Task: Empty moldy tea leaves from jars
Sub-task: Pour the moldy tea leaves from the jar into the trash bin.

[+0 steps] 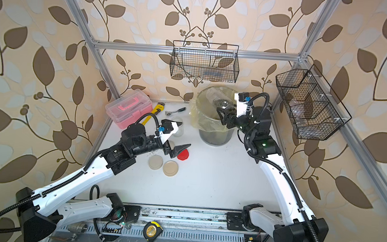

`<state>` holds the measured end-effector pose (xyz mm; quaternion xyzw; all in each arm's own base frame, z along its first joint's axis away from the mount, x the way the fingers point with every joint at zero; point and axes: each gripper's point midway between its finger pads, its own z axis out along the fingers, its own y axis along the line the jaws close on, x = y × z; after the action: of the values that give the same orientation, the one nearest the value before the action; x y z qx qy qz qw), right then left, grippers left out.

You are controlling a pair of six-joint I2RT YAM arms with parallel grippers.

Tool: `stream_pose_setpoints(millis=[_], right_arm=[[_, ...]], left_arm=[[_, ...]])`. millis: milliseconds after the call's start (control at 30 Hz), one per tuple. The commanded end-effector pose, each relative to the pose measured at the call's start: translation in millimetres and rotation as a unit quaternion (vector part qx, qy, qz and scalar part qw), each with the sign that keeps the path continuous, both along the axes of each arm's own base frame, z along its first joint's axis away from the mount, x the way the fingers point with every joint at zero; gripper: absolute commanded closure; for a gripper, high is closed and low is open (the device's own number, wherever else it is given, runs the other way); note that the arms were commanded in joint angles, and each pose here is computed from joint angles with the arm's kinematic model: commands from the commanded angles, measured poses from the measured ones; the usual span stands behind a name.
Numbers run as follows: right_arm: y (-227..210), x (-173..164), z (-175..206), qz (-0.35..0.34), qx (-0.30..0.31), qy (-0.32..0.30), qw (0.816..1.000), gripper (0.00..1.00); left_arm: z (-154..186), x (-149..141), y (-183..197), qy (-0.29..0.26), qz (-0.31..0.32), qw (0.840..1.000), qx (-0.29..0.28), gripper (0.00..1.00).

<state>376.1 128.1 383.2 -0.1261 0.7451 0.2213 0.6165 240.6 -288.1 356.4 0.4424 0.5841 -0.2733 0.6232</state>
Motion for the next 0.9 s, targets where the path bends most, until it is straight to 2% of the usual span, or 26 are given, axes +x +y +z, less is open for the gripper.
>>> stream_pose_setpoints(millis=[0, 233, 467, 867], right_arm=[[-7.9, 6.2, 0.5, -0.023, -0.014, 0.019, 0.999, 0.48], [-8.2, 17.0, -0.3, -0.032, -0.007, 0.037, 0.999, 0.48], [-23.2, 29.8, -13.4, -0.094, -0.034, 0.088, 0.991, 0.48], [-13.8, 30.1, -2.1, -0.096, -0.037, 0.085, 0.991, 0.48]], left_arm=[[19.4, -7.7, 4.8, -0.054, -0.007, 0.998, -0.022, 0.01], [19.0, -8.6, 5.3, -0.060, -0.008, 0.998, -0.016, 0.01], [14.5, -10.4, 3.2, -0.064, -0.017, 0.998, -0.009, 0.01], [13.6, -11.5, 3.8, -0.069, -0.017, 0.997, -0.008, 0.01]])
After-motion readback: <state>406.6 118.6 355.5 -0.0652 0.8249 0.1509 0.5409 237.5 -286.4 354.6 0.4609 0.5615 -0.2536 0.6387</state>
